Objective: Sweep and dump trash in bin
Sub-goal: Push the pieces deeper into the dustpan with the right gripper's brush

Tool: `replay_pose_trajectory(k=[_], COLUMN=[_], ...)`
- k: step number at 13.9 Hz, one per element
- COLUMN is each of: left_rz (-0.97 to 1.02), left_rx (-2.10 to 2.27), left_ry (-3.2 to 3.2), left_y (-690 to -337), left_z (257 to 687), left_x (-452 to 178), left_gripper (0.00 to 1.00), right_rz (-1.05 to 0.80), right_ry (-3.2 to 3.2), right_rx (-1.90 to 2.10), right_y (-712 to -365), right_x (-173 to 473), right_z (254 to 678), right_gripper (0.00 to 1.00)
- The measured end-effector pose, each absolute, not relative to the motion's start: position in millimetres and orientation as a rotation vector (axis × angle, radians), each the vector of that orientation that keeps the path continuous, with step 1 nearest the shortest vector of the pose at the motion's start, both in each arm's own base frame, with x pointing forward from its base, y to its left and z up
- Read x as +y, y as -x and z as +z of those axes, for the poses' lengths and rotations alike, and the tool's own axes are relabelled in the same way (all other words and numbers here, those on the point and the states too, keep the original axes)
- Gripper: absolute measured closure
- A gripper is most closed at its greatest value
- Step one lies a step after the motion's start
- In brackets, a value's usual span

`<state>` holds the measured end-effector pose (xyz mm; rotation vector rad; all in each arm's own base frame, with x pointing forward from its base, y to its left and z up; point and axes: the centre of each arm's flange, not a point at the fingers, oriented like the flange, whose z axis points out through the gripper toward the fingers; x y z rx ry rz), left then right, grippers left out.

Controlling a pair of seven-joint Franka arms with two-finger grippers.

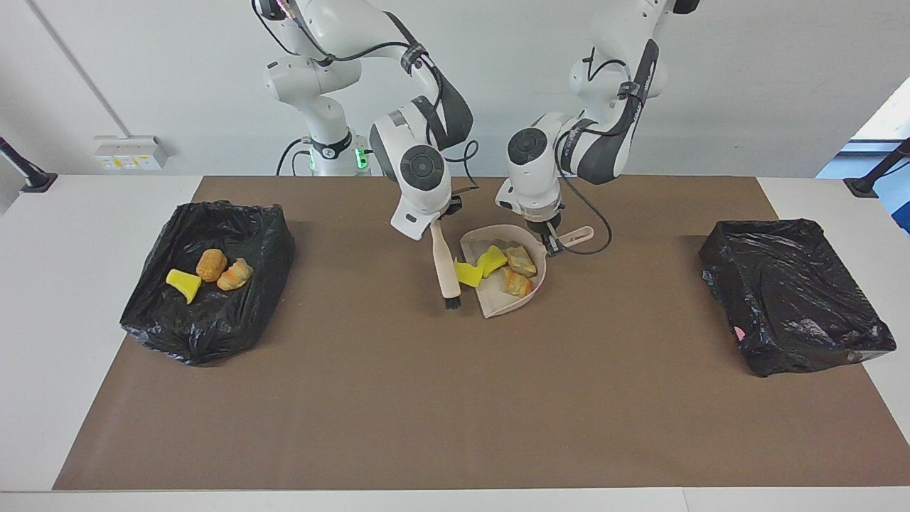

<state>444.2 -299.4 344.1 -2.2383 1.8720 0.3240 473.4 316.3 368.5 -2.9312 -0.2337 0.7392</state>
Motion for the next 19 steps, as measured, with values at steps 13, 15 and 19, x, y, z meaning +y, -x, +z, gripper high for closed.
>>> replay_pose_trajectory(k=[13, 15, 19], left_rz=[0.311, 0.303, 0.268], left_rx=[1.875, 1.876, 1.879], left_ry=[2.239, 2.248, 2.282], left_y=[-445, -446, -451], left_z=[344, 344, 343], left_x=[-300, -300, -299], left_gripper=[0.68, 0.68, 0.68], right_rz=[0.817, 0.797, 0.826], right_ry=[2.593, 2.633, 2.841], right_rx=[0.008, 0.009, -0.105], right_y=[-457, -463, -469], right_x=[330, 315, 283], right_z=[437, 437, 404], right_gripper=[0.73, 0.73, 0.73])
